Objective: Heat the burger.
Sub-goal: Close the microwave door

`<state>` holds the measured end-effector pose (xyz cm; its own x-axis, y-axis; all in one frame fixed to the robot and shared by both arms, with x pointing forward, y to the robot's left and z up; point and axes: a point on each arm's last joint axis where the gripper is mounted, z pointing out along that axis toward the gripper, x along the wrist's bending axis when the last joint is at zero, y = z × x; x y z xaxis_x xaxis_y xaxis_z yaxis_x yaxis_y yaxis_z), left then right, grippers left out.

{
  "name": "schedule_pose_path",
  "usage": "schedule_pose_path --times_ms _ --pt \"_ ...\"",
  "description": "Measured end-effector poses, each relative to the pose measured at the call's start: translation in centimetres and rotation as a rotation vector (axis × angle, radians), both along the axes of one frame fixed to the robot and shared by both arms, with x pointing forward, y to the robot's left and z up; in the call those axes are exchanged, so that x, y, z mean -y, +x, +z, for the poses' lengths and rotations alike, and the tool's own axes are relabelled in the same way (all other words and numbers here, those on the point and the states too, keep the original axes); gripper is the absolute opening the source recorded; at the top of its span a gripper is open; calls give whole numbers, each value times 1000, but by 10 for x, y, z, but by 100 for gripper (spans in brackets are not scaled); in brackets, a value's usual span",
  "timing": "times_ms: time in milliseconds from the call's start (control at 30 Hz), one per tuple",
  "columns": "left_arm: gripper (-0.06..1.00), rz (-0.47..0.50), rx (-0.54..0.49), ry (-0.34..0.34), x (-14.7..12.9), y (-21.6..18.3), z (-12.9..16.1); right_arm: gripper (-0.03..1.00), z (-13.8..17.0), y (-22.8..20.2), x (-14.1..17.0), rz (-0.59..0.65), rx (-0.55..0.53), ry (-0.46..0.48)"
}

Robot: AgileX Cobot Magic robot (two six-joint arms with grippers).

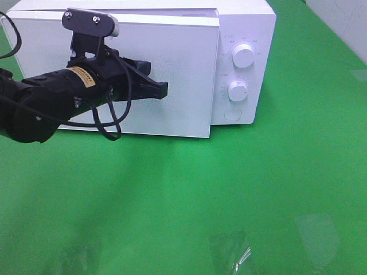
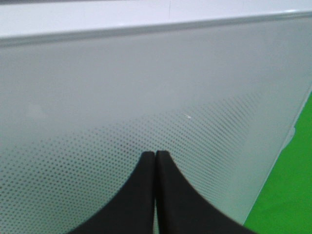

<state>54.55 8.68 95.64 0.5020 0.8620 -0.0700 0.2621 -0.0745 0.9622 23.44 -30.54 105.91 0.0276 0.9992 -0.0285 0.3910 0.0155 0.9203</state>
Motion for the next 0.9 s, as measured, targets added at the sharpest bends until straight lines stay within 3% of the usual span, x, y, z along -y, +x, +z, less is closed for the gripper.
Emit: schedule_pose_path --times_ms 500,900 --pt "0 13 -16 -4 11 17 -10 75 0 0 0 0 0 0" --pt "0 -42 -55 44 33 27 -21 75 0 0 0 0 0 0"
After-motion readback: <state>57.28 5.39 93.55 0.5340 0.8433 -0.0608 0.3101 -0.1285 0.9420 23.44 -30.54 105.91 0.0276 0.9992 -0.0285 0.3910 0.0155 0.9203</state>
